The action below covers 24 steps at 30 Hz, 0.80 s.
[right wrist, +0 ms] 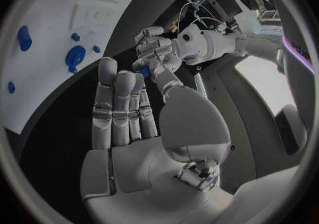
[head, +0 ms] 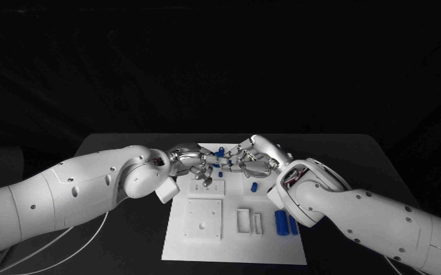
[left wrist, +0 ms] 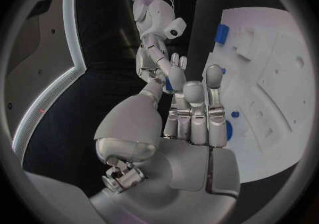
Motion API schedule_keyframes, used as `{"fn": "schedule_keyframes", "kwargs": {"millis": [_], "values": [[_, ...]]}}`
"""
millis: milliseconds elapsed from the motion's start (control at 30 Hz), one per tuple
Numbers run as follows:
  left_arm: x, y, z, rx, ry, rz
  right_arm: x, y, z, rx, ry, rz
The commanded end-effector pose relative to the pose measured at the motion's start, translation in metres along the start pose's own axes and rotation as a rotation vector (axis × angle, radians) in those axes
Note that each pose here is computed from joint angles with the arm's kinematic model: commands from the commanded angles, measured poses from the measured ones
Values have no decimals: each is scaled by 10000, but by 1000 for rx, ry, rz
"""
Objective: Assemble the parts on the task board
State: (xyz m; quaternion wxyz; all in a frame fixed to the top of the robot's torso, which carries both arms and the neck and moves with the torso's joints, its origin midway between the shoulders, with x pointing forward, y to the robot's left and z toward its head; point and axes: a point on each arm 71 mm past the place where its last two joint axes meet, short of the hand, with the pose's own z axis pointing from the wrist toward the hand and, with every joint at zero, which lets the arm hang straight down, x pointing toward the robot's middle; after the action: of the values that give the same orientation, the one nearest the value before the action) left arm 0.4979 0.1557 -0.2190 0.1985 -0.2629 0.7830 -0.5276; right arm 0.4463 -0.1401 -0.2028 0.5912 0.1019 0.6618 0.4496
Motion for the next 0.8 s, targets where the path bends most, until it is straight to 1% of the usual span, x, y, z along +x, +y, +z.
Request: {"fn": "schedule_keyframes", "kwargs": {"millis": [33, 333, 633, 800], "values": [[17, -33, 12, 30, 11, -22, 24, -8, -5, 0, 26, -1], [17, -38, 38, 24, -18, -62, 60, -19, -9, 2, 44, 1], [37, -24, 60, -6, -45, -99, 65, -44, -14, 7, 46, -7], [32, -14, 58, -20, -74, -100, 55, -66, -19, 11, 45, -12]]}}
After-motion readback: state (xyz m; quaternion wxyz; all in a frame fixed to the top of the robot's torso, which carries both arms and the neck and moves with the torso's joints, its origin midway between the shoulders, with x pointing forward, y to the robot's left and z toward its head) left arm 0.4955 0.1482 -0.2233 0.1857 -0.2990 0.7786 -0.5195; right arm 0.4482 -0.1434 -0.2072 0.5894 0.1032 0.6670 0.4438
